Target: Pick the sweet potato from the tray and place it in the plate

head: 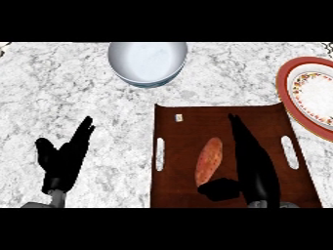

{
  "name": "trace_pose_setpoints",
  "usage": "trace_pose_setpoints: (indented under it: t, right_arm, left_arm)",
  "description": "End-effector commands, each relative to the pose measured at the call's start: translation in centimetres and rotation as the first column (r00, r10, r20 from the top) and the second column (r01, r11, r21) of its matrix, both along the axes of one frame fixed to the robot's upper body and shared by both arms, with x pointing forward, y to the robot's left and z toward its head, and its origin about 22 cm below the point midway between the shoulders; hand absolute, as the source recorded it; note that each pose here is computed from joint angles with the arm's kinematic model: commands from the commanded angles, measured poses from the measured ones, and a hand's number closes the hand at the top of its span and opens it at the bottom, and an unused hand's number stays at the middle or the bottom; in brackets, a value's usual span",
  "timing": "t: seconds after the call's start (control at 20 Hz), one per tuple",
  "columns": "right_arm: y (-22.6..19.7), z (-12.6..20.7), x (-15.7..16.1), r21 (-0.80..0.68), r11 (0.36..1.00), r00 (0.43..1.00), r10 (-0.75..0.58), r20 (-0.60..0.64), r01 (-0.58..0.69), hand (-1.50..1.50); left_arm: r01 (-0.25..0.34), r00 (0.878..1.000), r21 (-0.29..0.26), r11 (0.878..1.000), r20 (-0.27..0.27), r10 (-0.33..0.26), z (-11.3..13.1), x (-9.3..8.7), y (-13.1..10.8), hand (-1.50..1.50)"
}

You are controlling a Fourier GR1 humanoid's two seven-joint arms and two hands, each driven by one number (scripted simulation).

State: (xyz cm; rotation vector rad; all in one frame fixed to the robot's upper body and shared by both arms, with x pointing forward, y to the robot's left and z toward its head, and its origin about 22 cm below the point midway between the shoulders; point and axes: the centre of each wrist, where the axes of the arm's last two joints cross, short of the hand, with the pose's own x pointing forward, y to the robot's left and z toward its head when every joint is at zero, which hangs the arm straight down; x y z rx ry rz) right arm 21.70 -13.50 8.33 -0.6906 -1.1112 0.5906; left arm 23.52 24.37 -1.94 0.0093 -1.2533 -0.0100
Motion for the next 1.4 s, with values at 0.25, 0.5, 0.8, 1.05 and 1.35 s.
trace_pose_setpoints:
  t: [0.25,0.5,0.8,1.05,1.35]
  right_arm:
    - [0.8,-1.2,2.3,-0.111,0.991,0.989,-0.089,-0.115,0.076,-1.50]
    - [1.0,-3.0,1.9,-0.119,0.990,0.988,-0.090,-0.123,0.075,-1.50]
    - [0.5,-4.7,2.4,-0.112,0.993,0.981,-0.052,-0.185,0.032,-1.50]
    - [2.2,-6.2,2.4,-0.192,0.978,0.978,0.044,-0.206,-0.084,1.50]
    - [3.1,-6.2,2.7,-0.243,0.968,0.987,0.025,-0.159,-0.063,1.50]
  left_arm:
    - [0.000,0.998,0.004,1.000,-0.065,0.000,-1.6,-0.1,0.5,0.00]
    - [-0.015,0.998,0.011,1.000,-0.057,0.016,-1.6,0.1,-1.2,0.00]
    - [-0.019,0.998,-0.021,1.000,-0.068,0.017,-1.8,0.0,0.1,0.00]
    - [0.004,0.998,0.008,1.000,-0.056,-0.004,-1.6,-0.9,0.2,0.00]
    - [0.005,0.998,0.000,1.000,-0.070,-0.005,-1.1,-0.4,-0.8,0.00]
